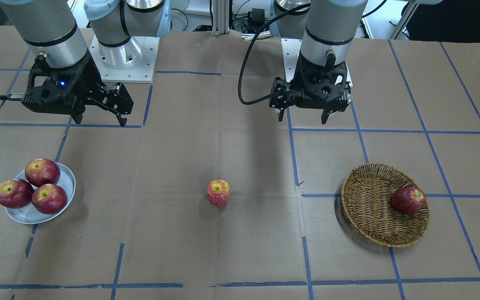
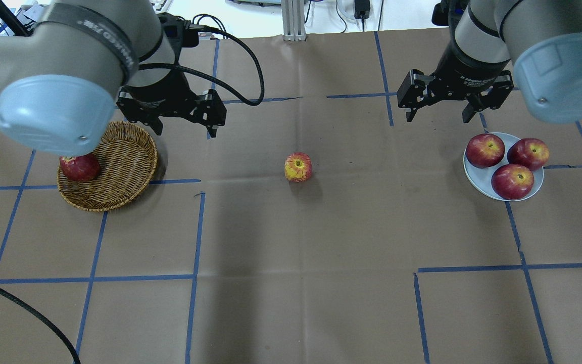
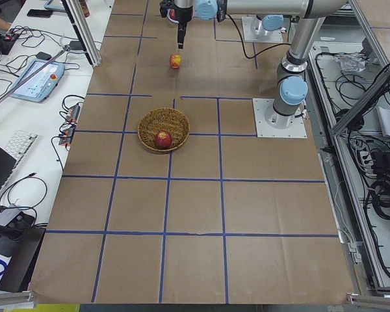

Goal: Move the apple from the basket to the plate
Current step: 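Retract the left gripper toward the basket while the right gripper reaches for the apple, then close the right gripper on the apple and lift it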

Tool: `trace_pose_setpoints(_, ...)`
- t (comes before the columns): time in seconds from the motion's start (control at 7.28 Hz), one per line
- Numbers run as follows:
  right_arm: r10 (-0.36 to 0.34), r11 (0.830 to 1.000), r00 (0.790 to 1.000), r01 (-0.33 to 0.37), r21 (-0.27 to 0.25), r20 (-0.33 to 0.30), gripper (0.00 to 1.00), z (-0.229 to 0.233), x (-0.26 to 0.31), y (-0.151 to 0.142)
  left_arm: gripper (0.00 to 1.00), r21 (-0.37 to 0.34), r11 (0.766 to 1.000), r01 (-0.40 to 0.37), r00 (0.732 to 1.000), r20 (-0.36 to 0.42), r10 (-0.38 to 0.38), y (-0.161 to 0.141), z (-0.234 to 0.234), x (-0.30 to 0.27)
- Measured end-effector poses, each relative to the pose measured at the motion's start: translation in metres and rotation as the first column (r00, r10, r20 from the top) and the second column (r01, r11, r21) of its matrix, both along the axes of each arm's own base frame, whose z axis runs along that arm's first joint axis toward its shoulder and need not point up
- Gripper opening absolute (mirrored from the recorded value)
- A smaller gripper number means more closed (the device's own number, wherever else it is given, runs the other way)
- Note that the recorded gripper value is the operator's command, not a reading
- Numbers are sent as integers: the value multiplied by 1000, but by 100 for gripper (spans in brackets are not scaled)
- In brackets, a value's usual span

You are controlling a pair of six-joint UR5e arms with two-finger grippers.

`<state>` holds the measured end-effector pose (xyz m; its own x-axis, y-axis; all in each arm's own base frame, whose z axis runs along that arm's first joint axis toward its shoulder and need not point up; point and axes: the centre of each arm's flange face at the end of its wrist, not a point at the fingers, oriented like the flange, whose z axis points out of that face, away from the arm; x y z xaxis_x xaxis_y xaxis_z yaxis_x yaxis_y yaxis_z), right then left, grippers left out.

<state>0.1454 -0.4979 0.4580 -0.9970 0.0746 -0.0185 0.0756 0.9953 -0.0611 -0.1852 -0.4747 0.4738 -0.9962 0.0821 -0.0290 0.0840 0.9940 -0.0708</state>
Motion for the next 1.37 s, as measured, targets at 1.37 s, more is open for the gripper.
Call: trace_pose_setpoints(1.37, -2, 998, 1000, 1, -66, -11, 100, -230, 232, -62, 99, 106, 994, -22, 1000, -1, 22, 23, 2, 73)
